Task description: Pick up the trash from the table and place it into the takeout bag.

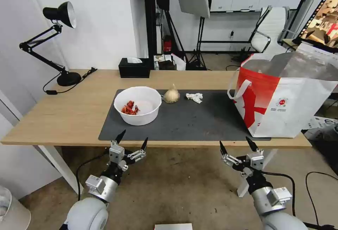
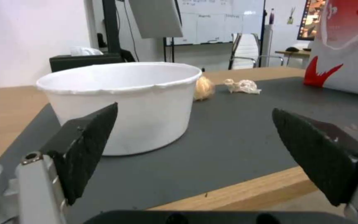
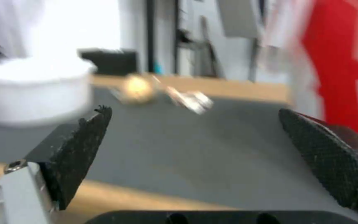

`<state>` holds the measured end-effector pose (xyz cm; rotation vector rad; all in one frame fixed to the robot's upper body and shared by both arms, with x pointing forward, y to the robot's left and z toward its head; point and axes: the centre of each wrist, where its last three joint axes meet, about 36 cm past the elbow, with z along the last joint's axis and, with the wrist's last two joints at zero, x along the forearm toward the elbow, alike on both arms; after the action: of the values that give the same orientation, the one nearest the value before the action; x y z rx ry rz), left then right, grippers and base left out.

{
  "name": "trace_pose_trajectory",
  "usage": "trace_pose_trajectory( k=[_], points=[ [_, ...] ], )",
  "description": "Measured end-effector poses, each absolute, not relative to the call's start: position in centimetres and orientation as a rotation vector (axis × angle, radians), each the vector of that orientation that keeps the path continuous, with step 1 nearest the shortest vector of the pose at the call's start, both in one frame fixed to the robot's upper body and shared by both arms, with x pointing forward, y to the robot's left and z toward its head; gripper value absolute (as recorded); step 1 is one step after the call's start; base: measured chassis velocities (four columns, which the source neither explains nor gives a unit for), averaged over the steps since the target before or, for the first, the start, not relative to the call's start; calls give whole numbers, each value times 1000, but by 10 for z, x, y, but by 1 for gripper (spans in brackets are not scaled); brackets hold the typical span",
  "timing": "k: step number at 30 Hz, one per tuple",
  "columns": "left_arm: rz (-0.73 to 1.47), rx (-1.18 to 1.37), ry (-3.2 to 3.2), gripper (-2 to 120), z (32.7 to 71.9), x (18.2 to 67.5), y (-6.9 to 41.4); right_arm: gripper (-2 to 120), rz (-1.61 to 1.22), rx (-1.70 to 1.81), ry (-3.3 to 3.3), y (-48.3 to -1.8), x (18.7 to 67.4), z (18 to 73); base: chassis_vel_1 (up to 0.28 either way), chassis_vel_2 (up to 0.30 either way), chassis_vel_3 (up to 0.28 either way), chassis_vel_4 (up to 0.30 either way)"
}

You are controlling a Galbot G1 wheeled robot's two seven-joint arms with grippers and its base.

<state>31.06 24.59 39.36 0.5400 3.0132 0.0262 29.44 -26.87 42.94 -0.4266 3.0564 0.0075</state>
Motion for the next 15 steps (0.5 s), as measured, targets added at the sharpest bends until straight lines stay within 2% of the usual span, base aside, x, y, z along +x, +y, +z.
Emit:
trace_pose_trajectory(
  k=[4, 7, 11, 15],
  points=[
    [28, 544, 3011, 100, 396, 311, 246, 100, 39, -567, 3014, -270, 325, 445, 0, 0, 0, 0],
    [33, 539, 3010, 100, 399, 311, 247, 100, 31, -720, 3001, -271, 374, 460, 0, 0, 0, 0],
    [35, 528, 3011, 100, 400, 310, 249, 100, 13, -742, 2995, -269, 410, 470, 0, 0, 0, 0],
    [33, 504, 3020, 100, 399, 307, 252, 100, -13, -696, 3082, -240, 479, 480, 0, 0, 0, 0]
  ],
)
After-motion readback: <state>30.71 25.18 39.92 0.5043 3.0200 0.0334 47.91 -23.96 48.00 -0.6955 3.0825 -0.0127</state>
